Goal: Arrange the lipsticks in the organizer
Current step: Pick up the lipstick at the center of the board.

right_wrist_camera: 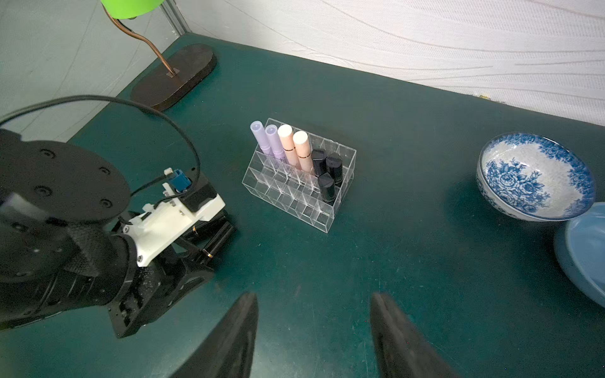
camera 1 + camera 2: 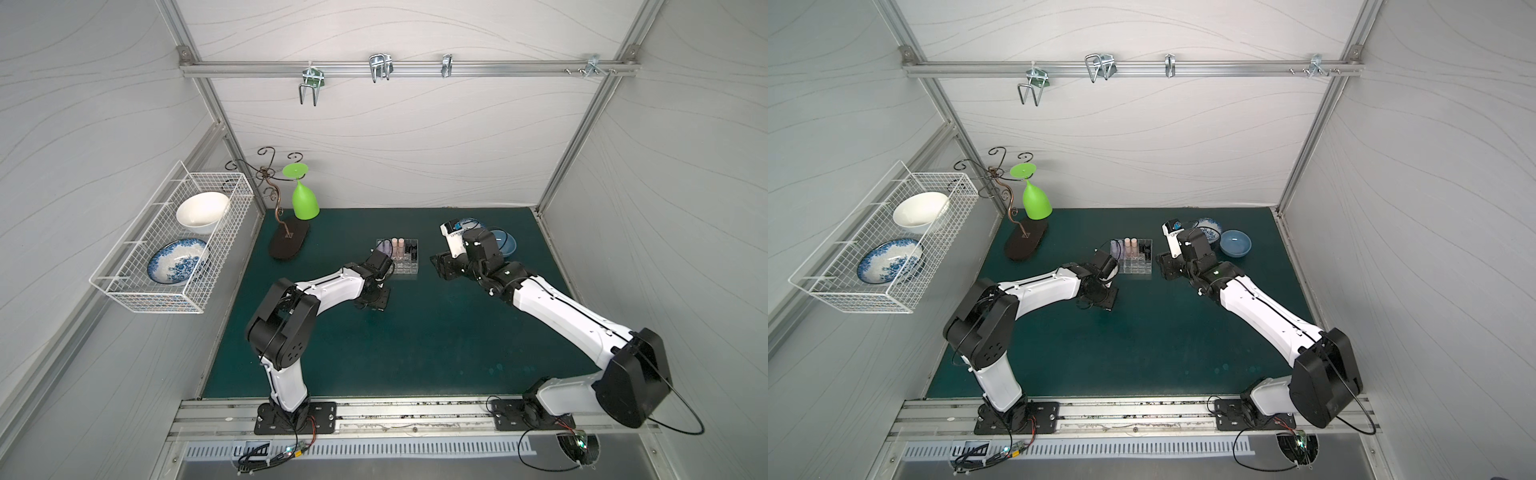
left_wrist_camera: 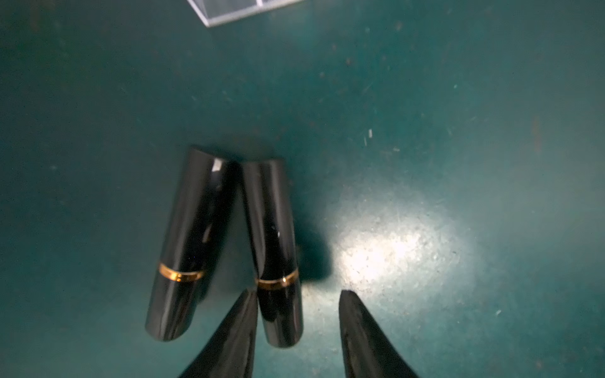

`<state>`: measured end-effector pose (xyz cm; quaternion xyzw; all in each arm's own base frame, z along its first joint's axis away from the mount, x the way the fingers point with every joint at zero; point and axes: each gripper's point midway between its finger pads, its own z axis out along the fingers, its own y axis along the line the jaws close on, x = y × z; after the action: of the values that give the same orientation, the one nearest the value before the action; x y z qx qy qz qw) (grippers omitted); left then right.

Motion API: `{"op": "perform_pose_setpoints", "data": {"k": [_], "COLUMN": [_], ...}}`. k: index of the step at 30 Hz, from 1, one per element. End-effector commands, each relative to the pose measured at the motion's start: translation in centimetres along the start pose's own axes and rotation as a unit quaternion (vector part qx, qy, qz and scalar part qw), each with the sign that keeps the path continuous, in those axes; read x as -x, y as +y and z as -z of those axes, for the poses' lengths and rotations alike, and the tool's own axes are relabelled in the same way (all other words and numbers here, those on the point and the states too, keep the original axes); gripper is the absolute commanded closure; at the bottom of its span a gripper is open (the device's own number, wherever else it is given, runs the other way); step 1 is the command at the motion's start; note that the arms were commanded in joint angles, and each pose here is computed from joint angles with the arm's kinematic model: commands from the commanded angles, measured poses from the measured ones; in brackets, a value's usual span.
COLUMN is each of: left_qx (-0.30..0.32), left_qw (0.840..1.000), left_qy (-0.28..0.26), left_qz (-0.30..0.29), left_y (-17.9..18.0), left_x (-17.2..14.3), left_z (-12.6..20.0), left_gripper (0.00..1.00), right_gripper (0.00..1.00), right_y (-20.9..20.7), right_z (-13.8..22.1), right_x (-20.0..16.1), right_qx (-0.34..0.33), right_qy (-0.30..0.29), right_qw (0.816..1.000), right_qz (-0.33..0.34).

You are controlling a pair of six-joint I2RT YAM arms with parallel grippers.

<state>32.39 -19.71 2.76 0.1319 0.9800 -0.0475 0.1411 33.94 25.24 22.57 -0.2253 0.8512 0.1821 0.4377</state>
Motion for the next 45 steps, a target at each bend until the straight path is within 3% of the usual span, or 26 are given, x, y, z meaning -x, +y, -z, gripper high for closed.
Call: {"op": "perform_pose_setpoints", "data": {"k": [1, 11, 22, 27, 33, 38, 42, 45], "left_qx": [-0.008, -0.003, 0.003, -0.013, -0.098, -0.205, -0.282, -0.318], "left_qw": [1.0, 1.0, 0.999, 0.998, 0.99, 0.967, 0.942, 0.927], "left_qy": [0.002, 0.018, 0.001, -0.022, -0.082, -0.129, -0.154, -0.165], "left_qz": [-0.012, -0.025, -0.039, -0.051, -0.052, -0.082, -0.1, -0.109], "left_y": [-1.0, -1.9, -2.7, -3.8, -5.9, -8.9, -11.0, -11.9], "left_x": [0.7, 0.9, 2.5, 2.2, 2.2, 2.1, 1.5, 1.2], "left_z": [-0.1, -1.1, -0.7, 2.2, 8.1, 13.7, 17.3, 19.0], "left_gripper": [0.54, 0.55, 0.73, 0.79, 0.8, 0.81, 0.81, 0.81], "right_gripper": [0.42, 0.43, 0.43, 0.44, 0.43, 0.28, 0.15, 0.14], "right_y": [0.1, 0.2, 0.6, 1.1, 1.3, 1.4, 2.9, 4.9], "right_z": [1.0, 1.4, 2.2, 3.5, 5.1, 6.4, 7.2, 7.3], "right_x": [0.8, 1.1, 1.6, 2.0, 1.0, 0.1, 0.8, 1.4], "right_qx": [0.004, 0.008, 0.017, 0.035, 0.088, 0.203, 0.313, 0.383], "right_qy": [-0.012, -0.016, -0.021, -0.019, 0.013, 0.05, 0.067, 0.078], "right_qw": [1.0, 1.0, 1.0, 0.999, 0.994, 0.966, 0.927, 0.897], "right_qz": [-0.004, -0.005, -0.006, -0.015, -0.06, -0.153, -0.196, -0.204]}}
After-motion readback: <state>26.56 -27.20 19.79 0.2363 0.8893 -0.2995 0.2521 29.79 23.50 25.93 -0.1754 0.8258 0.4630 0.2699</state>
